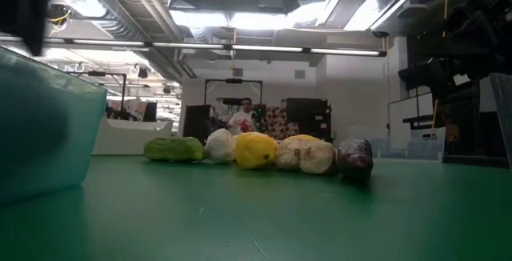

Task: Sort produce into baskets
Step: Put the cucumber into the right black bin

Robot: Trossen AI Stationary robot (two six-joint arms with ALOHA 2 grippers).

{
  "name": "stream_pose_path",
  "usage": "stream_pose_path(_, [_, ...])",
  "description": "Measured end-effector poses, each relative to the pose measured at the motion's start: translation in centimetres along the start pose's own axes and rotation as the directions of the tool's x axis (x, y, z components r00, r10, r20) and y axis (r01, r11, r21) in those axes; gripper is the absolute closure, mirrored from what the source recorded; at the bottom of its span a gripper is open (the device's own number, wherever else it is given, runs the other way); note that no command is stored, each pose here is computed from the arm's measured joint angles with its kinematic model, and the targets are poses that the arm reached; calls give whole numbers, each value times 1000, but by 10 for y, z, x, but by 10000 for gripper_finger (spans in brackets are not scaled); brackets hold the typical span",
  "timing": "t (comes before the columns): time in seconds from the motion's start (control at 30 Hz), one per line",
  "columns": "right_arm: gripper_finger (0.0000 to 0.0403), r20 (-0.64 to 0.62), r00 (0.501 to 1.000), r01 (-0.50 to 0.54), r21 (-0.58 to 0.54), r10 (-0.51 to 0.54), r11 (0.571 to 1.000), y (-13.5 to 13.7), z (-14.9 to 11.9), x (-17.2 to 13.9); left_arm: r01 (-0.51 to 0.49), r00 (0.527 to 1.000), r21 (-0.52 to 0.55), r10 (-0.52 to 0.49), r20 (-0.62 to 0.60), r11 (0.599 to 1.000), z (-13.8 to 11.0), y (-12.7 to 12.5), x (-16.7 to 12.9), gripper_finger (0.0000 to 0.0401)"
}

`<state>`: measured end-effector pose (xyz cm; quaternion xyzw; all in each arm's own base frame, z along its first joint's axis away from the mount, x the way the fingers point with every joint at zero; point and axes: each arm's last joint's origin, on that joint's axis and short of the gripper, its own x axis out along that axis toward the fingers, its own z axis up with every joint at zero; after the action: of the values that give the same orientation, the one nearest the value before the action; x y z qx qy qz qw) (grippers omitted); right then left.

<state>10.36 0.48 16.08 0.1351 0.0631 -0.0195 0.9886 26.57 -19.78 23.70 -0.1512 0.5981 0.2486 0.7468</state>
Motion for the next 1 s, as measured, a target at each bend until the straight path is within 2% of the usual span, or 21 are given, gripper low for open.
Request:
stream_pose_path(0.13, [123, 0, 1000, 1, -12, -1, 1000, 0, 0, 0, -97, 995, 123, 92, 48, 988, 31, 18, 7, 47])
stream_pose_path(0.2, [123, 0, 1000, 0, -18, 0, 1000, 0, 0, 0, -114, 993, 207, 106, 47, 972, 52, 30, 11, 47])
stream_pose_path(0.4, [123, 0, 1000, 0, -17, 0, 1000, 0, 0, 0, -143, 990, 441, 122, 75, 886, 117, 80, 19, 47])
stream_pose_path(0.47, [123, 0, 1000, 0, -7, 0, 1000, 0, 0, 0, -149, 989, 481, 126, 81, 864, 134, 101, 19, 47])
stream_pose_path(0.6, [123, -1, 1000, 0, 0, 0, 1000, 0, 0, 0, -143, 989, 456, 113, 91, 878, 160, 143, 14, 47])
stream_pose_path(0.67, [123, -1, 1000, 1, 1, -1, 1000, 0, 0, 0, -129, 989, 443, 84, 119, 887, 165, 160, 17, 47])
stream_pose_path(0.77, [123, -1, 1000, 0, 1, 0, 1000, 0, 0, 0, -30, 989, 439, -38, 145, 898, 162, 179, 28, 47])
stream_pose_path(0.9, [123, -1, 1000, 1, 1, -1, 1000, 0, 0, 0, -15, 993, 496, -44, 108, 868, 144, 200, 50, 47])
stream_pose_path(1.0, [123, 2, 1000, 9, 1, -9, 1000, 0, 0, 0, -19, 982, 521, -83, 172, 853, 140, 210, 64, 47])
